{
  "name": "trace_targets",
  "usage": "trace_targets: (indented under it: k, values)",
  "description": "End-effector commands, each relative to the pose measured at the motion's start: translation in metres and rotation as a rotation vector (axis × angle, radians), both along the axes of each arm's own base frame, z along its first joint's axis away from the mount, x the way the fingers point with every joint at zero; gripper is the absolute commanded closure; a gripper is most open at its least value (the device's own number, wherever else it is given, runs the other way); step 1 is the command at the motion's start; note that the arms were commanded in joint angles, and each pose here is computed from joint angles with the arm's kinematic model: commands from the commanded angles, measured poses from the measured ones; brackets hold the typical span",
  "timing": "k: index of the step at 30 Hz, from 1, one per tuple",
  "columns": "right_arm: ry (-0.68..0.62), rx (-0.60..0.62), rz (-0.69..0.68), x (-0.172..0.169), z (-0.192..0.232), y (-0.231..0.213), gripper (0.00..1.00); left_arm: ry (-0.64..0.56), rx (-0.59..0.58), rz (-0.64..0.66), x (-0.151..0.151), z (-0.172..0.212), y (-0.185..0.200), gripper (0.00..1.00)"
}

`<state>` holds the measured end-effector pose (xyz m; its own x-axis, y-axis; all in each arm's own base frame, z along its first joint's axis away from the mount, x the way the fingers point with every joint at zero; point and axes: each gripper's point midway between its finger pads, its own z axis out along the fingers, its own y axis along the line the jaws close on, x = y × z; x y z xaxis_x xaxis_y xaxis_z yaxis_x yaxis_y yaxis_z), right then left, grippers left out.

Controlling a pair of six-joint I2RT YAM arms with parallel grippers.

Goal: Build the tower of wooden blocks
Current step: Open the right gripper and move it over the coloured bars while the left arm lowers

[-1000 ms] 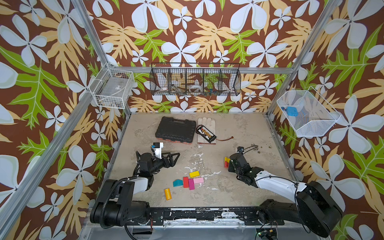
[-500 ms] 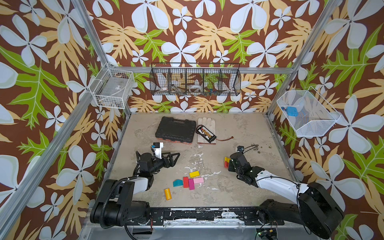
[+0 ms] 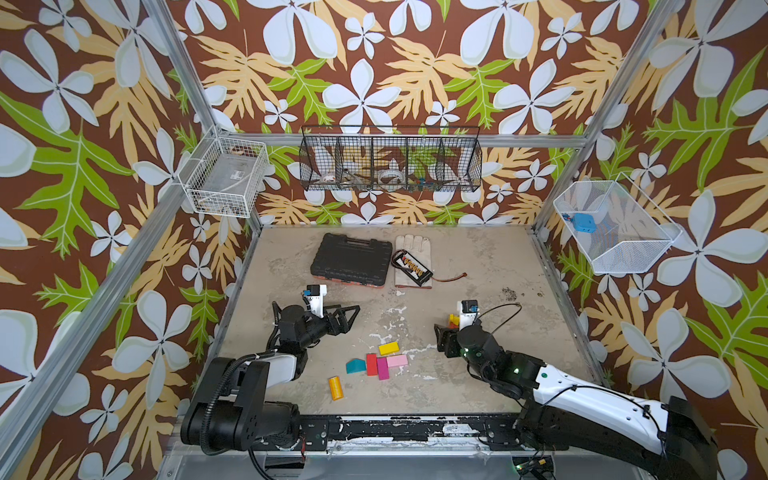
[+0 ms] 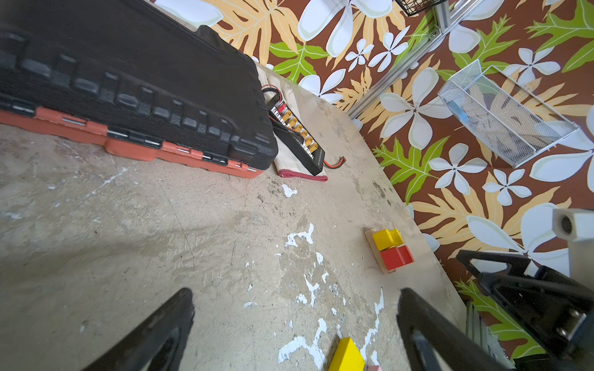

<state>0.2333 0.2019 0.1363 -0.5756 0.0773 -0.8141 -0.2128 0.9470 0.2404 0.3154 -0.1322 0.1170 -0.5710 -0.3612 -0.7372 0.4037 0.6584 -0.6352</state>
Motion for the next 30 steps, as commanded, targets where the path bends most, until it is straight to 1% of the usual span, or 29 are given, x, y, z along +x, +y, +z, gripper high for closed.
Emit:
trace_targets:
  k: [1, 4, 6, 8, 10, 11, 12, 14, 18, 20, 22, 24, 26, 27, 28, 30]
  values:
    - [-0.004, 0.004, 0.008, -0.008, -0.002, 0.021, 0.2, -0.021, 0.008, 0.014, 0.003, 0.005, 0.002, 0.0]
    - [0.045, -0.043, 0.045, -0.015, -0.02, 0.046, 0.17, -0.025, 0.01, 0.021, 0.003, 0.006, 0.003, 0.0]
    - [0.074, -0.061, 0.087, -0.018, -0.031, 0.062, 0.1, -0.025, 0.011, 0.023, 0.002, 0.006, 0.003, 0.0]
    - [0.086, -0.063, 0.119, -0.019, -0.038, 0.076, 0.05, -0.031, 0.013, 0.025, 0.002, 0.007, 0.004, 0.0]
    - [0.102, -0.067, 0.124, -0.018, -0.044, 0.084, 0.01, -0.034, 0.013, 0.031, 0.002, 0.008, 0.004, 0.0]
    - [0.103, -0.067, 0.157, -0.019, -0.044, 0.091, 0.0, -0.036, 0.019, 0.039, 0.003, 0.009, 0.006, 0.0]
    - [0.091, -0.063, 0.21, -0.021, -0.041, 0.101, 0.0, -0.038, 0.024, 0.047, 0.002, 0.01, 0.007, 0.0]
    - [0.074, -0.055, 0.233, -0.023, -0.038, 0.108, 0.0, -0.059, 0.03, 0.056, 0.0, 0.014, 0.009, 0.0]
    - [0.085, 0.005, 0.335, -0.033, -0.042, 0.129, 0.0, -0.047, 0.079, 0.168, 0.003, 0.014, 0.027, 0.0]
    - [0.098, -0.014, 0.321, -0.033, -0.049, 0.127, 0.0, -0.005, 0.099, 0.204, 0.003, 0.011, 0.034, 0.0]
    - [0.112, -0.006, 0.254, -0.03, -0.057, 0.114, 0.0, 0.009, 0.092, 0.224, 0.001, 0.013, 0.037, 0.0]
    - [0.116, -0.008, 0.229, -0.029, -0.059, 0.109, 0.0, 0.006, 0.087, 0.257, -0.002, 0.019, 0.042, 0.0]
    - [0.136, -0.068, 0.241, -0.029, -0.057, 0.112, 0.0, 0.023, 0.08, 0.276, -0.004, 0.021, 0.045, 0.0]
    - [0.148, -0.107, 0.237, -0.028, -0.056, 0.111, 0.0, 0.054, 0.084, 0.278, -0.005, 0.021, 0.045, 0.0]
    - [0.15, -0.121, 0.246, -0.028, -0.053, 0.113, 0.0, 0.092, 0.097, 0.274, -0.006, 0.021, 0.045, 0.0]
    - [0.147, -0.115, 0.268, -0.029, -0.049, 0.116, 0.0, 0.162, 0.122, 0.258, -0.01, 0.022, 0.044, 0.0]
